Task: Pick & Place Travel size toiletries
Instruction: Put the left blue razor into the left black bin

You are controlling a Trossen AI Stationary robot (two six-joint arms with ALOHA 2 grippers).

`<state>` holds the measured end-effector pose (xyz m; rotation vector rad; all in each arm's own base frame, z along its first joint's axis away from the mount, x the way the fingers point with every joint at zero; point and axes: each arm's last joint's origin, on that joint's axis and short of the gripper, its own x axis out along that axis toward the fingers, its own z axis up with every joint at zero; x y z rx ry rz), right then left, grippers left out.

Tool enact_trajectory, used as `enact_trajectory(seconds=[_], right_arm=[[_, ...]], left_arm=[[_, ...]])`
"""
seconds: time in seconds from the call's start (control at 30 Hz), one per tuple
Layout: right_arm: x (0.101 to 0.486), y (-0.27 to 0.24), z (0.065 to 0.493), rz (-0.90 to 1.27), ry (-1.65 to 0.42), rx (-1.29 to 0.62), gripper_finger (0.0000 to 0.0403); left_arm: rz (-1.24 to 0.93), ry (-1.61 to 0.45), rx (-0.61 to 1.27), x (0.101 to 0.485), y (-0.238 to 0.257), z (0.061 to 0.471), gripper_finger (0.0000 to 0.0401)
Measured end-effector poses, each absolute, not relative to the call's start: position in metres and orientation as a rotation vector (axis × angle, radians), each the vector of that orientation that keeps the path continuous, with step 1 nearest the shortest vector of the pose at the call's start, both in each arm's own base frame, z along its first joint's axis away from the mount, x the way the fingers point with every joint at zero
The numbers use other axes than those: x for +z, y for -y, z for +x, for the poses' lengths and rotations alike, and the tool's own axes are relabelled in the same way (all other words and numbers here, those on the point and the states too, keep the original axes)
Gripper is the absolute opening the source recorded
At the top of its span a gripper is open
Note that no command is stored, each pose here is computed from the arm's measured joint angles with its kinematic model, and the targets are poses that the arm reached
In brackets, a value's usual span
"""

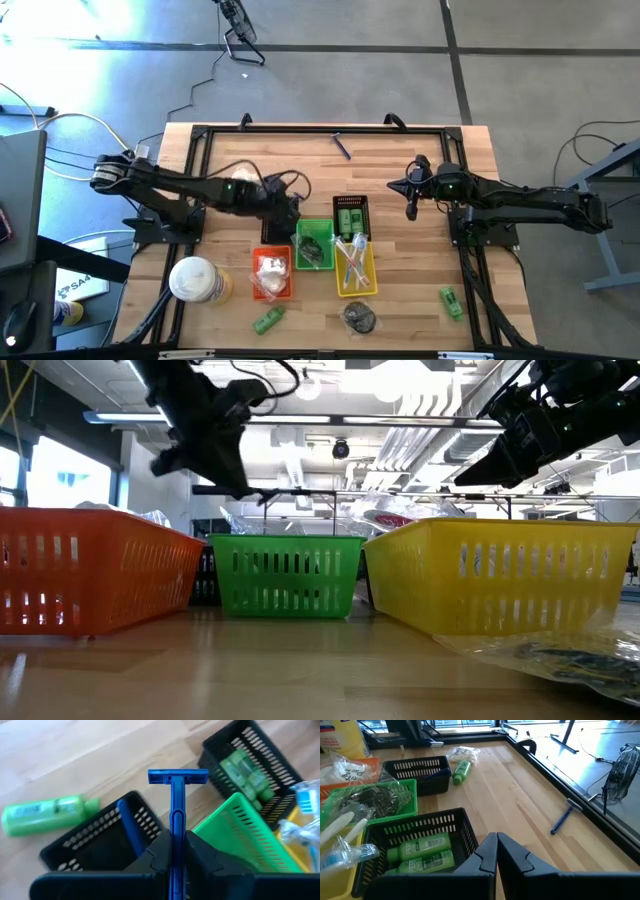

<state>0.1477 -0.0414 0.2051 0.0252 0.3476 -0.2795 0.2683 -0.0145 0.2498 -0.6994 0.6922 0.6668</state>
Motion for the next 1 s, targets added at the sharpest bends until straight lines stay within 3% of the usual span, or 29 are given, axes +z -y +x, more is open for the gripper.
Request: enact_trajectory(seconds=[0.37, 1.0], right_arm=[[0.209, 0.042, 0.149, 0.011, -0.309, -0.279, 0.0002], [0.210, 0.042, 0.149, 0.007, -0.293, -0.279, 0.0002]], left_arm=[[-0.659, -0.601, 0.898, 0.235, 0.055, 0.255, 0.0031], [-0.583, -0.649, 1.034, 0.184, 0.065, 0.275, 0.0031]])
